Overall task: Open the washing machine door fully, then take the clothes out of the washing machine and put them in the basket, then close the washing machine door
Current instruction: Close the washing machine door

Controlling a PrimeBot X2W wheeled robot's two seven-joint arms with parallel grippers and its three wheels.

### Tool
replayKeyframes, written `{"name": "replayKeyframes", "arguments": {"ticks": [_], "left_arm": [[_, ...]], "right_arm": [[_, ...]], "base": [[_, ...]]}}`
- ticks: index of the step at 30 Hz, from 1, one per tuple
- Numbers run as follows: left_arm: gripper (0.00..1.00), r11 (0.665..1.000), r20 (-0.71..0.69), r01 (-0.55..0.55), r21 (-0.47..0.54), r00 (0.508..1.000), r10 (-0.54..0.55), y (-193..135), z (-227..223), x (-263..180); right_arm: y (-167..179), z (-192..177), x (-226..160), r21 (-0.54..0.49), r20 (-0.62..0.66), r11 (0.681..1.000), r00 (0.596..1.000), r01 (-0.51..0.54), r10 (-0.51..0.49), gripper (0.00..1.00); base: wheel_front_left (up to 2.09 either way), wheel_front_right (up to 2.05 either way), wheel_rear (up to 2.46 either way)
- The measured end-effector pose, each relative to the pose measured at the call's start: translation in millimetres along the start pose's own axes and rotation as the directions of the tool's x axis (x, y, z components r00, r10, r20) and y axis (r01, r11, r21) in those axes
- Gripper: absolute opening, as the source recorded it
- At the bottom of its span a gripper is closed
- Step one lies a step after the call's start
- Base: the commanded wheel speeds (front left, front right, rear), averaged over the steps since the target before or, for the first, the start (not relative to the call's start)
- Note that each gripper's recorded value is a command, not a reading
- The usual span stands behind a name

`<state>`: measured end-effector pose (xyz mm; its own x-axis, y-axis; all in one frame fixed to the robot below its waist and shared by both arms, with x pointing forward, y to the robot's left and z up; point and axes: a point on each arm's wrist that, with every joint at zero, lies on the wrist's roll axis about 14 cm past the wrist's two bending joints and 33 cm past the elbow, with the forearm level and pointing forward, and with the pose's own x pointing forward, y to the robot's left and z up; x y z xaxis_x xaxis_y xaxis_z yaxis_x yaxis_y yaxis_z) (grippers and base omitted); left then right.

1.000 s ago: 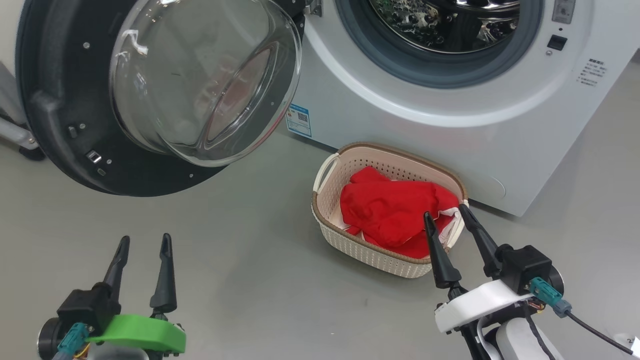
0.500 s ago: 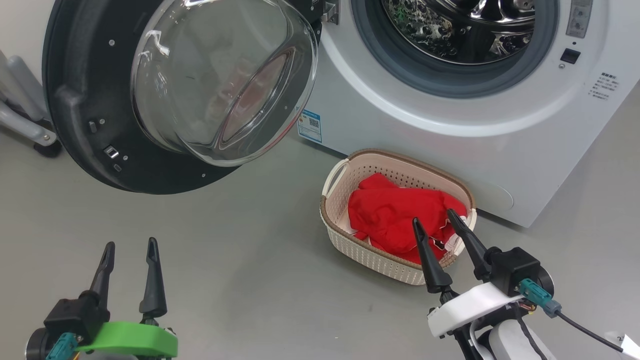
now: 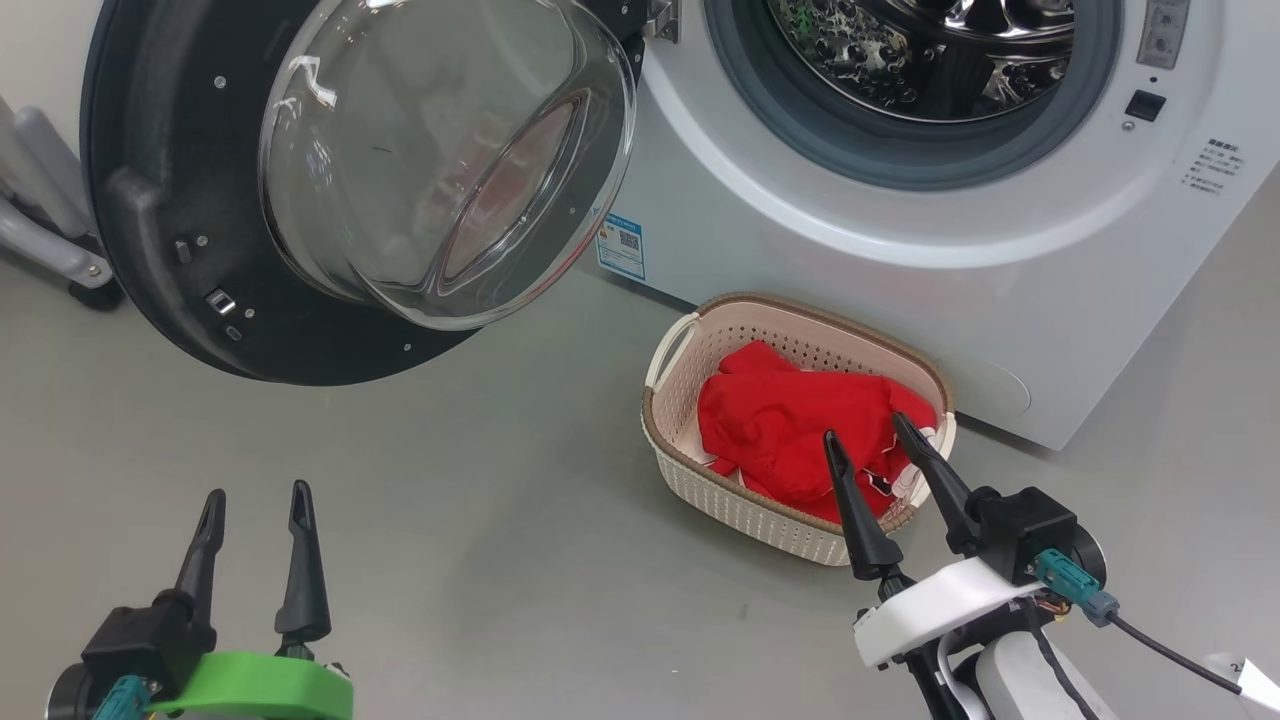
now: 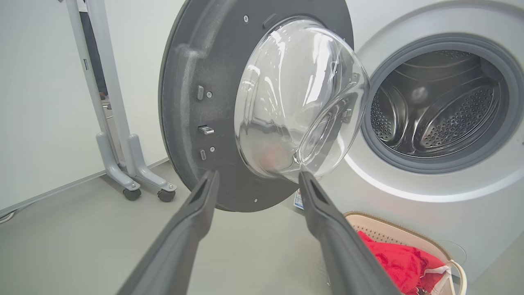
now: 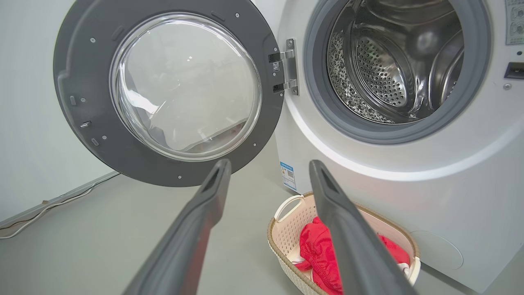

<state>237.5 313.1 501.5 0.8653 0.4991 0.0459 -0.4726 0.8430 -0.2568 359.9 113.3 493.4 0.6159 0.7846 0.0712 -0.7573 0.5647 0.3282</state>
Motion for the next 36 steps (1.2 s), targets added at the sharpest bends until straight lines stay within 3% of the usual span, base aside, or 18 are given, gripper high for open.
{"name": "replayKeyframes", "arguments": {"ticks": [36], "left_arm": [[1.0, 1.0, 0.009, 0.001, -0.001, 1.0, -0.001, -0.8, 2.7, -2.2]], "right_arm": [[-1.8, 3.3, 0.8, 0.011, 0.009, 1.0, 1.0, 0.007, -0.008, 1.0]], "base": [[0.0, 0.0, 0.0]]}}
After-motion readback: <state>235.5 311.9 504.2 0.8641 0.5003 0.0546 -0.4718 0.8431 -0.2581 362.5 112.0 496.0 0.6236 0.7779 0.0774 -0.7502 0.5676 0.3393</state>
